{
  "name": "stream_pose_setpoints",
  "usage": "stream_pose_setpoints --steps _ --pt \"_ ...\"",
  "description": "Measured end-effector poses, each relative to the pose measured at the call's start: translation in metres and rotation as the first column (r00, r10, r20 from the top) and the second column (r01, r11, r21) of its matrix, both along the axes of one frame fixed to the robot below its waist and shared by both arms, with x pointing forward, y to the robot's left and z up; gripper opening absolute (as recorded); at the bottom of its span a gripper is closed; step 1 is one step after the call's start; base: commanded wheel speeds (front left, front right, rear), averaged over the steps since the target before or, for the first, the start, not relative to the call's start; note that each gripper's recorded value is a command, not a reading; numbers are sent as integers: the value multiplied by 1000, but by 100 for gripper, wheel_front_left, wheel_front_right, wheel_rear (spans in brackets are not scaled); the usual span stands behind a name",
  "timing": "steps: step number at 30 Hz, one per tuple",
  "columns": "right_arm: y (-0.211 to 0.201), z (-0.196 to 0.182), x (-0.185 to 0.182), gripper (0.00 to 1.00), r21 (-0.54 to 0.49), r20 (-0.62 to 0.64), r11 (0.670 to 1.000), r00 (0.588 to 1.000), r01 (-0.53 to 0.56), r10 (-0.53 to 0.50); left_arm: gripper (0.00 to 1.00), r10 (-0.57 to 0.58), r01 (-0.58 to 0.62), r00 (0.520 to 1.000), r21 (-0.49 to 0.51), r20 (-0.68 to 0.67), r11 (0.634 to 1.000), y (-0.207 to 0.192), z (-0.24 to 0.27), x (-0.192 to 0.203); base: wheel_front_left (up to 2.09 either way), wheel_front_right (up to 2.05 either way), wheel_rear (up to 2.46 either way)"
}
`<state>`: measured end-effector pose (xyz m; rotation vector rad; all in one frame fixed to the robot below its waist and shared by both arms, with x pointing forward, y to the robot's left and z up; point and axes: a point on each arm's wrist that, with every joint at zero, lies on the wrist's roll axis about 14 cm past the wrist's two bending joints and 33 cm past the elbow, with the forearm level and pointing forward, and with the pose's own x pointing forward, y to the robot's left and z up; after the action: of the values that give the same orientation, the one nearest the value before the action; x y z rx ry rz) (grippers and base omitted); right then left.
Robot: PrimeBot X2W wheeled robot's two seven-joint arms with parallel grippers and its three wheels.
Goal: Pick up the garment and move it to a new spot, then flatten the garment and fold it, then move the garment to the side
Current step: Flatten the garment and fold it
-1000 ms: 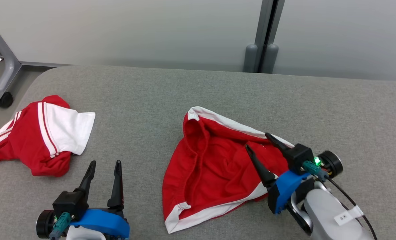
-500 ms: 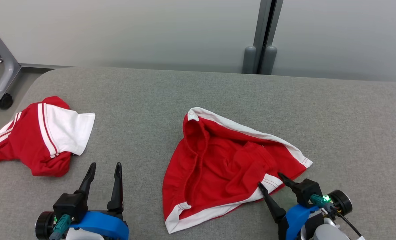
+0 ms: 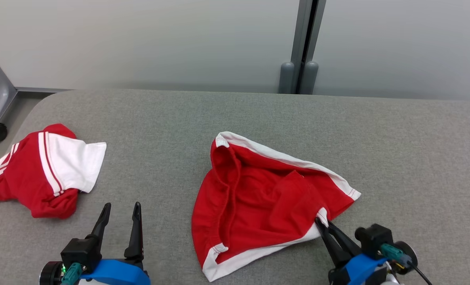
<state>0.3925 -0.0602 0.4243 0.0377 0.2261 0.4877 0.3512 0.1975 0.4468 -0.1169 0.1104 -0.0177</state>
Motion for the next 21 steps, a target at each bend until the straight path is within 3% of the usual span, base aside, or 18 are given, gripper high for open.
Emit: stream_pose_setpoints --steps 5,11,12,13,21 --pt "-31 -6 -31 0 41 -37 995 995 92 -90 100 -23 23 1000 -6 9 1000 -9 2 2 0 0 0" --pt "-55 -29 -73 0 80 -217 973 956 218 -197 100 -39 39 999 -9 11 999 -15 3 5 0 0 0" --pt "-57 -32 -78 63 57 -228 975 954 213 -195 100 -41 41 999 -9 9 999 -15 2 5 0 0 0" --pt "-61 -30 -77 100 52 -218 974 955 219 -202 100 -42 42 999 -9 6 999 -15 1 6 0 0 0" --pt "-69 19 -47 100 78 -4 966 969 245 -245 100 -37 37 999 -2 6 999 -12 1 5 0 0 0"
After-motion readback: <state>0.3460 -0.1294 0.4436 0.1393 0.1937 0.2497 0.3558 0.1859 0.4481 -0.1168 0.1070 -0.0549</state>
